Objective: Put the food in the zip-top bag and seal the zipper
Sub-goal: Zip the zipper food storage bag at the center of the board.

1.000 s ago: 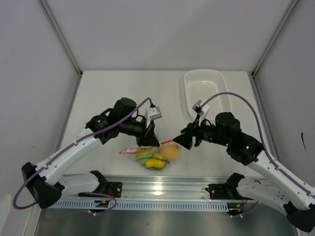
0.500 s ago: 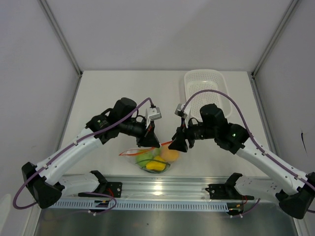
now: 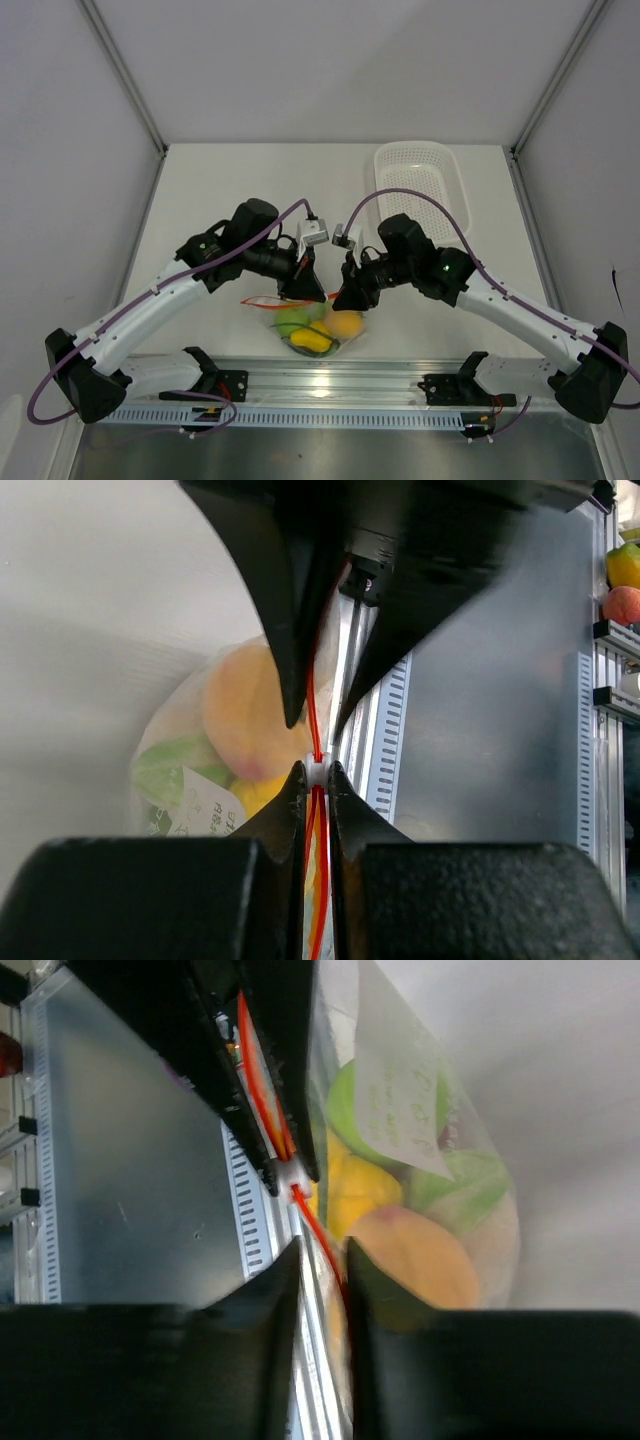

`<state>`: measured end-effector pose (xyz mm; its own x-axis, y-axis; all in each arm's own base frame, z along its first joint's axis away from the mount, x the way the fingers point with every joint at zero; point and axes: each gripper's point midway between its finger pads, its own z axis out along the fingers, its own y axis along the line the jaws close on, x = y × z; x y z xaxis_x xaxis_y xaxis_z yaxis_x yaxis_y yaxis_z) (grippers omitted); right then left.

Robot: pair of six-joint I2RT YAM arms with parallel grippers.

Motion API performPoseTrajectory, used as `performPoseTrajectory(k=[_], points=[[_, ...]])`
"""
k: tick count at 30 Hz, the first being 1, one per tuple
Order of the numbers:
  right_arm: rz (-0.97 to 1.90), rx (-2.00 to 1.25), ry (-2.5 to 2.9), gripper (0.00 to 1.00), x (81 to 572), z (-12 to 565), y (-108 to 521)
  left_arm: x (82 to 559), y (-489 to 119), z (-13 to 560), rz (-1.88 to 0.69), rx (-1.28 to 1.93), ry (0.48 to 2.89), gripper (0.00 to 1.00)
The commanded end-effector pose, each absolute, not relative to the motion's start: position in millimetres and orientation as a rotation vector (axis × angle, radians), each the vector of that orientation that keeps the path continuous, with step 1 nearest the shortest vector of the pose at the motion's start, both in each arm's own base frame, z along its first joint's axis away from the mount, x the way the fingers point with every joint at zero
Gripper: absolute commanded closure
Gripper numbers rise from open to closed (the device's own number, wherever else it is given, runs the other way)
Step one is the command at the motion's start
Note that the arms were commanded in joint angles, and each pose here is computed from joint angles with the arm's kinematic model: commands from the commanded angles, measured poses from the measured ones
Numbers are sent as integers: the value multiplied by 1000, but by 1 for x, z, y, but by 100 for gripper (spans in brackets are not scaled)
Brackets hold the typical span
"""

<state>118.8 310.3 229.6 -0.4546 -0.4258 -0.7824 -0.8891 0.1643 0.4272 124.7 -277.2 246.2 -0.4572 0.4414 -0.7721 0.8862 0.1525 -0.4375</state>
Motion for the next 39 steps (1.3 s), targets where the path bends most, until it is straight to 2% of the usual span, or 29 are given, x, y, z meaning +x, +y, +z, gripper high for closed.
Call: performPoseTrajectory(k=[1,4,16,26,29,39], points=[[1184,-1217,1874,81,133,247,319,126,-282,264,-1289,1271,1863,99],[1101,-1130,1893,100,146,247,314,129,-283,262,-1278,1263,1874,99],[919,-849,1934,100,171,242,268,147,-271,248,-1107,1162,1973,99],[800,-600,2015,100,190,229,236,154,-243,234,-953,928,2095,99],[782,-554,2039,100,190,221,229,161,-229,232,-857,837,2119,97],[782,-481,2040,100,187,225,218,151,-199,234,-797,642,2155,92]])
